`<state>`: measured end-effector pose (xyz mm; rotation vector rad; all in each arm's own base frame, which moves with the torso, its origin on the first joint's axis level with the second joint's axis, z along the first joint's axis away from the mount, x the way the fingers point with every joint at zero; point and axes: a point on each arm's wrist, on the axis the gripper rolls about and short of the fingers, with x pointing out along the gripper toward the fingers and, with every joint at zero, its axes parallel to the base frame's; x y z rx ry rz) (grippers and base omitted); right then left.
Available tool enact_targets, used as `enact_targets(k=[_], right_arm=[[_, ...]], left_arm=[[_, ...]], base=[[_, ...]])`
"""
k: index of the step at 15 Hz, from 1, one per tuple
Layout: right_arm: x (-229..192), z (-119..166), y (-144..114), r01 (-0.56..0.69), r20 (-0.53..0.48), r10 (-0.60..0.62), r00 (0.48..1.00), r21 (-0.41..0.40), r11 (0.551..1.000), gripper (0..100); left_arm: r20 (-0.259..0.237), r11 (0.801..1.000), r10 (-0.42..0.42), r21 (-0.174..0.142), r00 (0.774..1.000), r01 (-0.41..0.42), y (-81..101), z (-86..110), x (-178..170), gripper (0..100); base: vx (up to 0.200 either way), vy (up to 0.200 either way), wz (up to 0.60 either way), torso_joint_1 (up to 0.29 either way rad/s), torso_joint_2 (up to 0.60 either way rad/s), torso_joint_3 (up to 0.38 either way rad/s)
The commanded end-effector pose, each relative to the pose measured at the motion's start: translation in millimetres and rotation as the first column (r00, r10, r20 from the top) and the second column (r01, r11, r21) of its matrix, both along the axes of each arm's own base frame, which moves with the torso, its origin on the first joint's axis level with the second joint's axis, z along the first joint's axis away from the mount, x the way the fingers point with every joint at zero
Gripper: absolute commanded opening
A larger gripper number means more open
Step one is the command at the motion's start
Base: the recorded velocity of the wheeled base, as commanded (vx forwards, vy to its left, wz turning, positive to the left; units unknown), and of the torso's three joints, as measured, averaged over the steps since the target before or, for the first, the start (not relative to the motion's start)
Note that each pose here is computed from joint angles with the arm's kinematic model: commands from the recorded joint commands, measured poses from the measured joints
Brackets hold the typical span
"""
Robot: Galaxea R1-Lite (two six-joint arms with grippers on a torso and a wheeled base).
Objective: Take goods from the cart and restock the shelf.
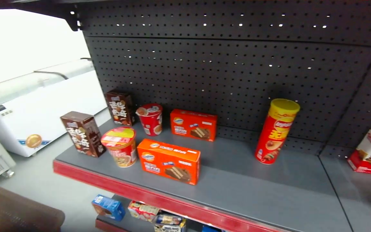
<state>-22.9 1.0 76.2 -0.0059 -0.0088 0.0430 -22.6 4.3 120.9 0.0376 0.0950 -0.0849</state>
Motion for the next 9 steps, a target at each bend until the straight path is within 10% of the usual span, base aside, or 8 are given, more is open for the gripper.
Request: enact_targets(k=[1, 5, 9], right_arm=[[0.1, 0.1, 0.0, 0.000, -0.001, 0.000, 1.000, 0.000, 1.000, 100], [0.1, 0.1, 0.0, 0.000, -0.001, 0.000, 1.000, 0.000, 1.000, 100], [0.1, 0.1, 0.0, 0.000, -0.001, 0.000, 1.000, 0.000, 1.000, 100]], left_arm=[[-0.002, 1.000, 0.002, 0.000, 1.000, -0.002, 0.0, 1.0, 0.3, 0], [-0.002, 1.000, 0.001, -0.001, 1.000, -0.001, 0.0, 1.0, 0.3, 0], [-0.002, 1.000, 0.003, -0.010, 1.000, -0.003, 0.0, 1.0, 0.3, 0]], base=[[0.000, 0.000, -0.60, -0.002, 0.00, -0.002], [0.000, 0.000, -0.60, 0.000, 0.00, 0.002], [0.000, 0.000, 0.00, 0.000, 0.00, 0.000]])
